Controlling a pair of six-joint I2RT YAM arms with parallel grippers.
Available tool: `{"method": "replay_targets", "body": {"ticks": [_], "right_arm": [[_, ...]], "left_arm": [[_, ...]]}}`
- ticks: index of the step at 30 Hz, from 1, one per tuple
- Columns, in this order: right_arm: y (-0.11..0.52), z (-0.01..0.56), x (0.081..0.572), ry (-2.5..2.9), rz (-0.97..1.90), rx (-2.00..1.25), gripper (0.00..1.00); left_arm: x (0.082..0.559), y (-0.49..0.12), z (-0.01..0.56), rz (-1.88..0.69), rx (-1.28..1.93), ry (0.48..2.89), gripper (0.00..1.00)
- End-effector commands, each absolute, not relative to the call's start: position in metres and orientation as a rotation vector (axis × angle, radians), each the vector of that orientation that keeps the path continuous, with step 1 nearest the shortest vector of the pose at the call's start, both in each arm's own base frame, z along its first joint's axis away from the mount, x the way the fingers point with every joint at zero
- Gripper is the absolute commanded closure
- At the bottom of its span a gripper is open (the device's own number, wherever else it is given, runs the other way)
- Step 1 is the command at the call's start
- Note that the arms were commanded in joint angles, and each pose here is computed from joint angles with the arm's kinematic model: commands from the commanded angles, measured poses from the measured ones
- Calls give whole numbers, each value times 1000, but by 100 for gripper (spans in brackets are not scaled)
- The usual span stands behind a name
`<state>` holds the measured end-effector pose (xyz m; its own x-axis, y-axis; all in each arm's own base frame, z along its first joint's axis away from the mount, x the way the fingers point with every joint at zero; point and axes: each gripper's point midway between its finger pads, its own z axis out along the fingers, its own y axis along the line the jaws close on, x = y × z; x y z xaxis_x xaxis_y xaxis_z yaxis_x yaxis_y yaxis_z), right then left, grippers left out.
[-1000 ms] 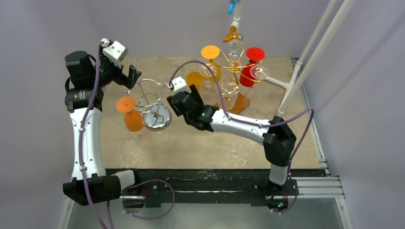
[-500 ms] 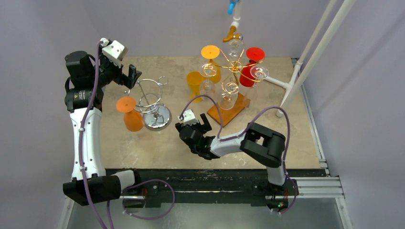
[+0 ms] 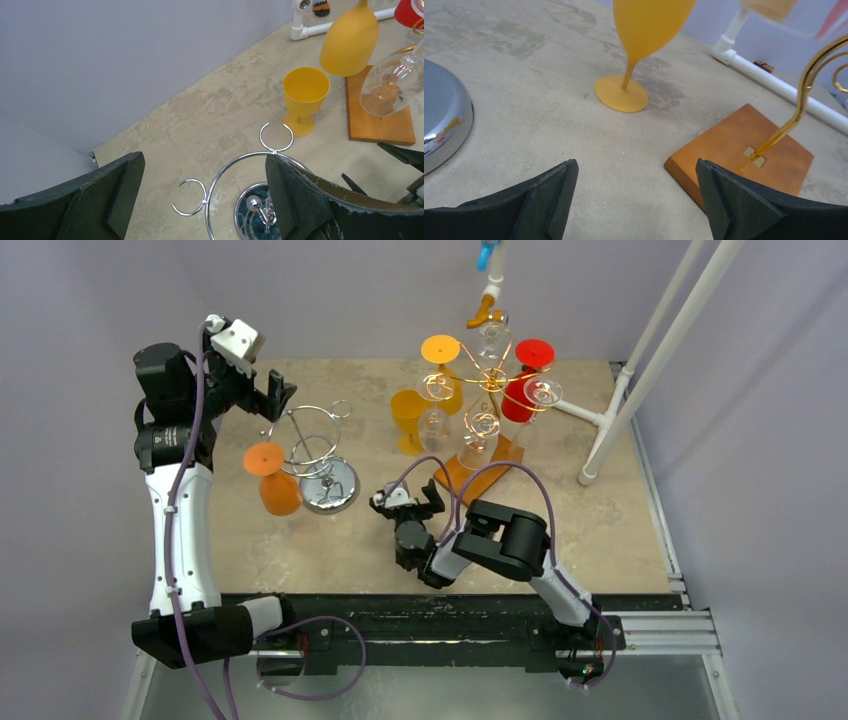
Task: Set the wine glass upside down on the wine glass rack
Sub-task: Pick up the wine glass at the center of the board.
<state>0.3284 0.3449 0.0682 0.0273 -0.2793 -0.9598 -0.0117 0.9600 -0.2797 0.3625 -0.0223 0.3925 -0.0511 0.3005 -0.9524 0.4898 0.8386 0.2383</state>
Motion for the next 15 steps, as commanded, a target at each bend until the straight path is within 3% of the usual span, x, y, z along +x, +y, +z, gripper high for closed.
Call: {"method": "replay_targets", "body": {"ticks": [1,5,9,15], "right_arm": [[345,151,294,1389,-28,-75,2],[351,167,239,1399,43,-184,3],[362,184,188,1451,197,-270,4],[357,209,142,1654,462,-368,22]], "left_arm": [[366,-29,438,-192,626,1539,0],[373,-58,456,-321,702,1513,0],[391,-119,439,-288,874,1534,0],[404,-167,402,-231,1068,1477,0]]}}
